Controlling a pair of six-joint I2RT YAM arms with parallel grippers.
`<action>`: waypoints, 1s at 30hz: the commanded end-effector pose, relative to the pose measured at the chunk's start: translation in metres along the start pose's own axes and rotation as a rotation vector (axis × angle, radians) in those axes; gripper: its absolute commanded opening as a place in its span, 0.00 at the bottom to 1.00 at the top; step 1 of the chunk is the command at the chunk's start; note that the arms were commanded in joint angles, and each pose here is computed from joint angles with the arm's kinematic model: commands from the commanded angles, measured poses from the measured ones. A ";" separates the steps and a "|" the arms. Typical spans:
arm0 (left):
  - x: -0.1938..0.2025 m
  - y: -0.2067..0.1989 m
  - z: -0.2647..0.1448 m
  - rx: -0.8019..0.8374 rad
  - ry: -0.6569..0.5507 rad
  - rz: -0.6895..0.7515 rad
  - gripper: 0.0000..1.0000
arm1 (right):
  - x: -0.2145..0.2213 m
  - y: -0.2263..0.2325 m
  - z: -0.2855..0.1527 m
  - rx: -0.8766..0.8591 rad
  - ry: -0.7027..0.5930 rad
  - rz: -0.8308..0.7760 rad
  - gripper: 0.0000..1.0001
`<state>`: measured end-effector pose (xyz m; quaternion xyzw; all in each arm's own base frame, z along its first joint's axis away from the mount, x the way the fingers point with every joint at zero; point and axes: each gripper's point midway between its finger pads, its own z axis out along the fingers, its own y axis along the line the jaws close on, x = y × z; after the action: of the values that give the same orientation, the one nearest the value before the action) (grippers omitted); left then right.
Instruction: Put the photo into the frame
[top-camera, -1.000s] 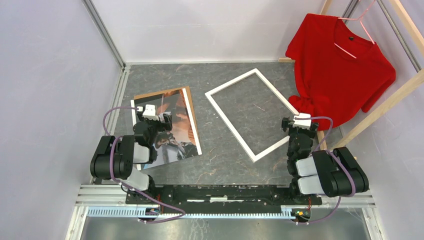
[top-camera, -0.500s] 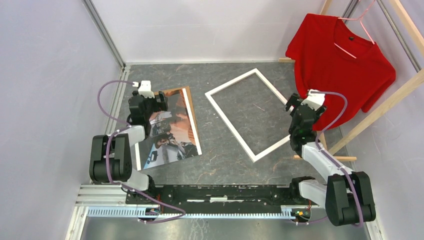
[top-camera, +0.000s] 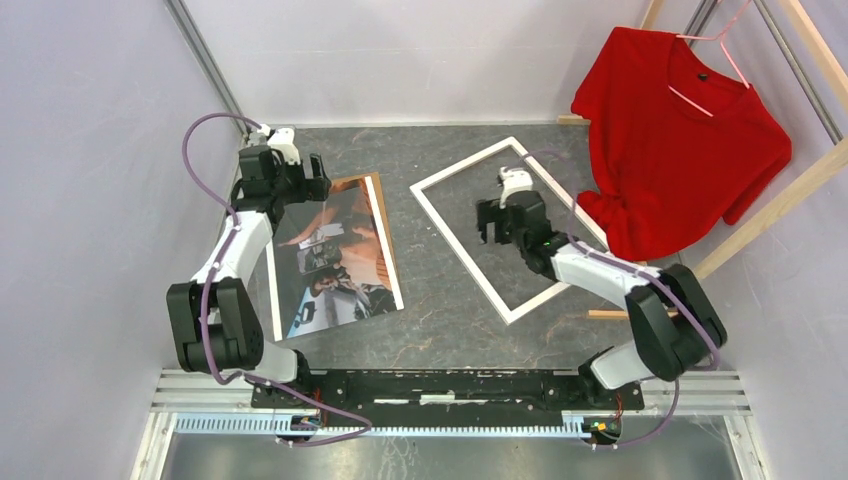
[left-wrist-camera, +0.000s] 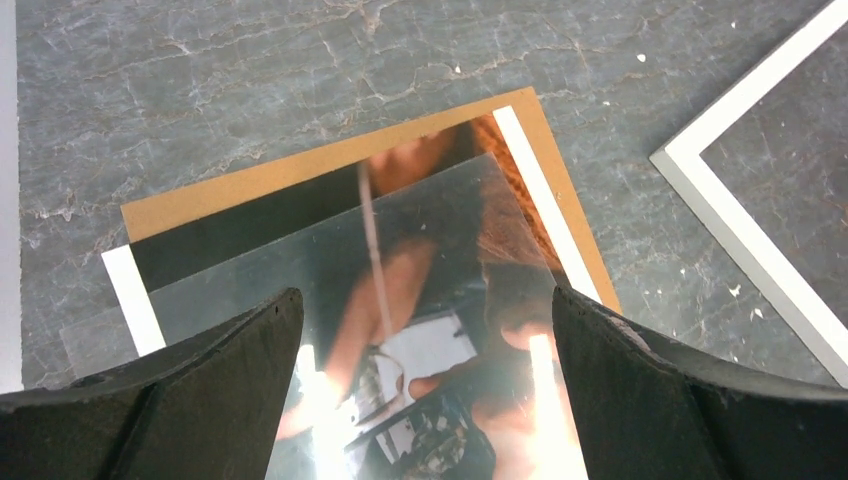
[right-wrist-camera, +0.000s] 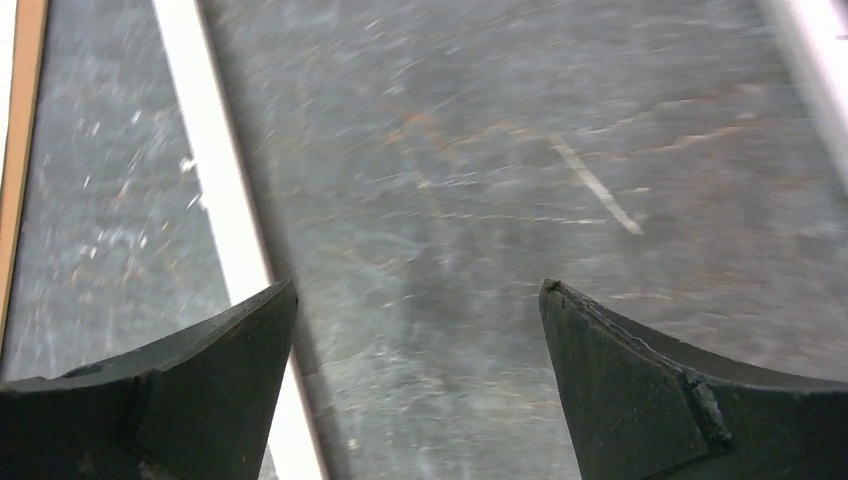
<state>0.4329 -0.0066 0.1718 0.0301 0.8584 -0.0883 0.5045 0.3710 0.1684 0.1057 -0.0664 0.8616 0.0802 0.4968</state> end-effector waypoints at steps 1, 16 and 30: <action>0.002 -0.005 -0.027 0.020 0.071 0.077 1.00 | 0.016 0.051 0.009 -0.152 0.090 -0.117 0.98; 0.039 -0.011 -0.041 0.038 0.169 0.070 1.00 | 0.084 0.087 0.015 -0.202 0.257 -0.275 0.84; 0.056 -0.031 -0.036 0.117 0.221 0.056 1.00 | 0.073 0.098 0.012 -0.168 0.256 -0.263 0.18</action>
<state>0.3740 -0.0195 0.1454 0.0603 0.9045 -0.1046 0.4090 0.3113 0.2581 0.0210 -0.2493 0.8936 0.0848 0.3636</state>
